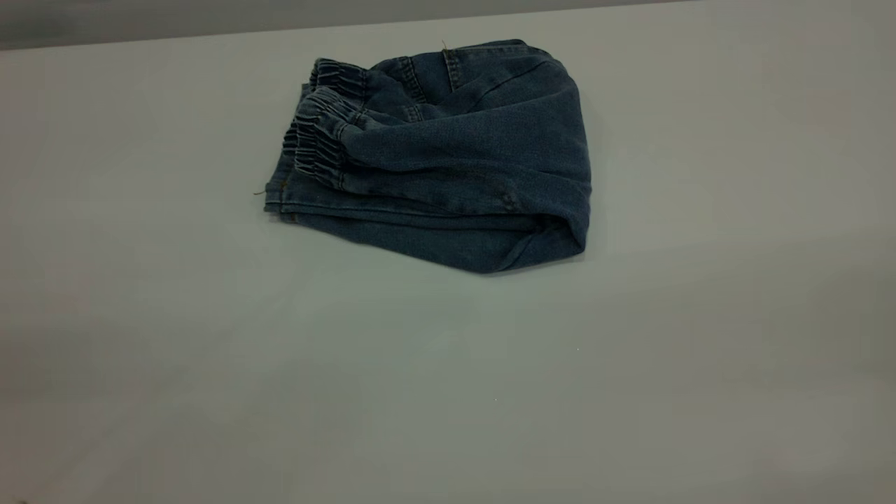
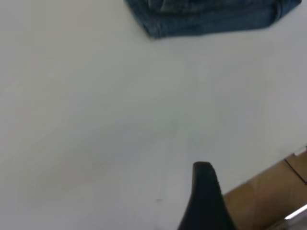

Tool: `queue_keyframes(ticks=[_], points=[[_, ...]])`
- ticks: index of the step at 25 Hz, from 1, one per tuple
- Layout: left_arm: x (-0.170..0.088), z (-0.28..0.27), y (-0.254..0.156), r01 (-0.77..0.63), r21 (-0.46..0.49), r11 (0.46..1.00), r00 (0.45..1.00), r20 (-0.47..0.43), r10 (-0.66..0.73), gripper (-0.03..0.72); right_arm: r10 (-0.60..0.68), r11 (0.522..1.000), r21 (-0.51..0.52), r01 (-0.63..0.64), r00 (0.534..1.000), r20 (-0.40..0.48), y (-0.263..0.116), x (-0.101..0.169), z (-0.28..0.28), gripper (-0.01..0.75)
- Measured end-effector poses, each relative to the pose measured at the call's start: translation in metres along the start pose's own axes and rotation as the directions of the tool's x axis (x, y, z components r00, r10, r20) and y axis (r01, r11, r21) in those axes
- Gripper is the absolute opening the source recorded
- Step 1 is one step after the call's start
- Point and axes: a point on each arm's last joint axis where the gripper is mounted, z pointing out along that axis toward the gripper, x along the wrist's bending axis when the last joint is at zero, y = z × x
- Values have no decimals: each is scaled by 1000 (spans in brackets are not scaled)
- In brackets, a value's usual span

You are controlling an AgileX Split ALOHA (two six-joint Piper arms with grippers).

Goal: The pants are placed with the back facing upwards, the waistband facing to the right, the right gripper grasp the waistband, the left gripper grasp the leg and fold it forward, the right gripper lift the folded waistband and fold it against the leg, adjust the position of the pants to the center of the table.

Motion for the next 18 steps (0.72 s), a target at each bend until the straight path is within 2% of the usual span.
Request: queue_keyframes(ticks=[18], points=[[-1, 7, -1, 24, -17, 1000, 1000, 5, -24, 462, 7, 1000, -2, -7, 1000, -3, 0, 0, 0, 587]])
